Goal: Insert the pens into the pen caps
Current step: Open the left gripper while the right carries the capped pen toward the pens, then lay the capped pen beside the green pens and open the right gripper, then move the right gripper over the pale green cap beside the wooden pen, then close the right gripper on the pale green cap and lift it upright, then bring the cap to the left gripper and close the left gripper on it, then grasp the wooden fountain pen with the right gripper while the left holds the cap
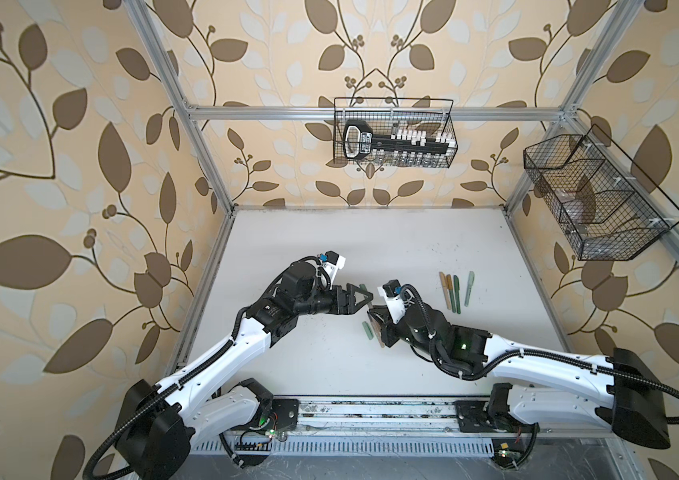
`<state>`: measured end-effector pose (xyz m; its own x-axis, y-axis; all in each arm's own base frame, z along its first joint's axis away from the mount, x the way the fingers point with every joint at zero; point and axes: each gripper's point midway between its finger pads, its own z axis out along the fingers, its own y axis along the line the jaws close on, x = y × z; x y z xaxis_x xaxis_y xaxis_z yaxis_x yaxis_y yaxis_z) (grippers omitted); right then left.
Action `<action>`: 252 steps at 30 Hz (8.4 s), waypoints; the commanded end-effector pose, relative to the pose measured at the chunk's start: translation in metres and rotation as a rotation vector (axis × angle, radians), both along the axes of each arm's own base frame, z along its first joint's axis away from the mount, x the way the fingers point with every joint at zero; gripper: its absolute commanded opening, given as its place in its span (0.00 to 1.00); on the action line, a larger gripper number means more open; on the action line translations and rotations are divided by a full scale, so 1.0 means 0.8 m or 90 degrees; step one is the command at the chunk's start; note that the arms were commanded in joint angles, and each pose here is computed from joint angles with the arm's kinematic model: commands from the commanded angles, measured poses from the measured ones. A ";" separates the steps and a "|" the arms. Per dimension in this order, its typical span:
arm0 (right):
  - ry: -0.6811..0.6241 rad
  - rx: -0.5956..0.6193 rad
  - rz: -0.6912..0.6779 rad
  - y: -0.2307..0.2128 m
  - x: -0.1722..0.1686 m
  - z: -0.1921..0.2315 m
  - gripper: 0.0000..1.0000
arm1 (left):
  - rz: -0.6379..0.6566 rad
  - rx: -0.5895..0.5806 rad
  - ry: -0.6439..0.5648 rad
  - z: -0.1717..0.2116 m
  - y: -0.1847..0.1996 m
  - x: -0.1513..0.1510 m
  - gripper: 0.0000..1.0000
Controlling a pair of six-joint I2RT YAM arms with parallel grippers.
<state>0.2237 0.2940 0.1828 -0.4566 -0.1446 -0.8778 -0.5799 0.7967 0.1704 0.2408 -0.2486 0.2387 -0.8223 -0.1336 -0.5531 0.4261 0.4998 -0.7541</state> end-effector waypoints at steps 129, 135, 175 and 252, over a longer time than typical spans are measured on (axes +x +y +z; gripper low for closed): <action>0.417 -0.169 0.137 0.113 0.047 -0.231 0.60 | 0.400 0.229 0.105 -0.079 0.194 -0.022 0.99; 0.412 -0.240 0.137 0.100 0.005 -0.242 0.59 | 0.396 0.220 0.110 -0.082 0.190 -0.020 0.99; 0.358 -0.228 0.129 0.082 -0.035 -0.201 0.07 | 0.321 0.133 0.163 -0.124 0.149 -0.023 0.99; 0.221 -0.262 -0.072 0.018 0.019 -0.178 0.07 | 0.195 0.007 0.079 -0.073 0.100 -0.010 0.00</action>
